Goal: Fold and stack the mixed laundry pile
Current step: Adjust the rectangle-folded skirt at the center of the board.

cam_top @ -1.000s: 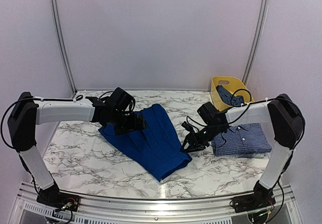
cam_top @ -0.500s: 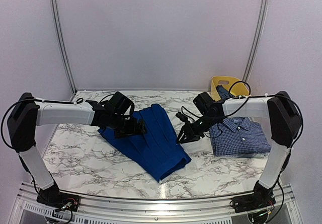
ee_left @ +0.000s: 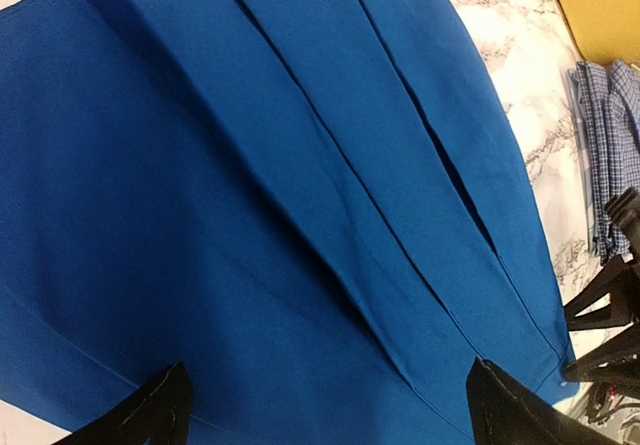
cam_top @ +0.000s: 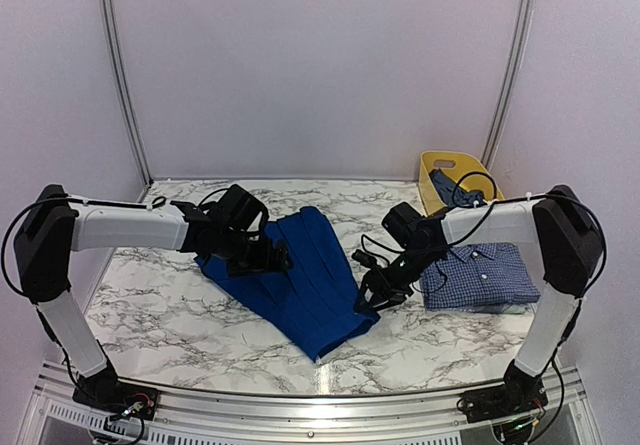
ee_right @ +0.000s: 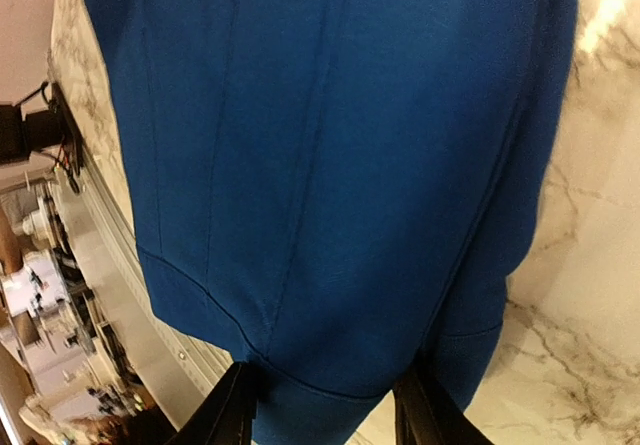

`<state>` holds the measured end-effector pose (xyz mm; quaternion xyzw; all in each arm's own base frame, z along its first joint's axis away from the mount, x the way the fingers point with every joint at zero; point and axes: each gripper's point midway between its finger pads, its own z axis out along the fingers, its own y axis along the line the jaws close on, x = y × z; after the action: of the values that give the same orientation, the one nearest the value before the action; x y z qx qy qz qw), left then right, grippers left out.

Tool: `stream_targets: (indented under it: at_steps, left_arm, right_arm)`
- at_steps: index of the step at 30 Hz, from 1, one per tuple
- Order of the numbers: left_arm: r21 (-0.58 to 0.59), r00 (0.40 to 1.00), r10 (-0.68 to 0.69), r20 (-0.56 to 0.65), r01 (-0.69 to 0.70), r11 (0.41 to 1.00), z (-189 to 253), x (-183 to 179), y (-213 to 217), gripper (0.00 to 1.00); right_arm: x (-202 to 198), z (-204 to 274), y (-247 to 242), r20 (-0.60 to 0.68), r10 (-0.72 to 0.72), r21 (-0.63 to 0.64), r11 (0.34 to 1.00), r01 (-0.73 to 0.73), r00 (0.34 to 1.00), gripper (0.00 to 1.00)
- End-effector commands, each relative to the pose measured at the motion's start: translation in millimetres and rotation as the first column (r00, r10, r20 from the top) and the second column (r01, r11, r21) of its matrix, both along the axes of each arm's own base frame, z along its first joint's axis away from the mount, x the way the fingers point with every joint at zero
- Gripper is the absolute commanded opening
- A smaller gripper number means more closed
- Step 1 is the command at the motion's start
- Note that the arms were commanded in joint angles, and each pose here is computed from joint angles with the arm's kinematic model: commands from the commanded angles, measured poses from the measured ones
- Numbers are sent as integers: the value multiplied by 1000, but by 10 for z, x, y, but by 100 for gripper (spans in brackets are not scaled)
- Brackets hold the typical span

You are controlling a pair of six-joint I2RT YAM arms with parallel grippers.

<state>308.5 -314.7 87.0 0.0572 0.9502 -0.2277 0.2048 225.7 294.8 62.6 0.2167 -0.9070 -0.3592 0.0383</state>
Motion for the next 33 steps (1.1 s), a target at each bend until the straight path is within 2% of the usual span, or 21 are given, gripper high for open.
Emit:
stream_targets:
  at_steps: [1, 4, 8, 12, 18, 23, 26, 33]
  left_arm:
    - [1, 999, -20, 27, 20, 1000, 75, -59, -16, 99]
    - [7, 999, -15, 31, 15, 1000, 70, -69, -11, 99]
    - [18, 999, 6, 35, -7, 1000, 56, -67, 42, 99]
    - [23, 1000, 4, 29, -4, 1000, 28, -82, 49, 99]
    - [42, 1000, -12, 14, 11, 999, -71, -106, 52, 99]
    - [68, 1000, -13, -20, 15, 998, -235, -172, 88, 99]
    - [102, 999, -1, -36, 4, 995, -362, -197, 169, 97]
    - [172, 988, 79, -130, -56, 984, -741, -166, 497, 71]
  right_arm:
    - [-8, -5, 16, 1, -13, -22, 1000, 13, 1000, 35]
    - [122, 92, 41, 49, -21, -32, 999, 23, 999, 17]
    - [274, 255, 73, 118, -10, -35, 999, 14, 993, 1]
    - [390, 241, 1, 155, 4, -50, 999, 4, 988, 0]
    - [283, -227, -147, 91, 16, -77, 997, -9, 996, 0]
    - [292, -466, -212, 87, 4, -111, 994, 6, 996, 9]
    - [294, -566, -252, 86, -4, -140, 990, 16, 996, 29]
    - [390, -440, -332, 164, -27, -176, 983, 57, 986, 45]
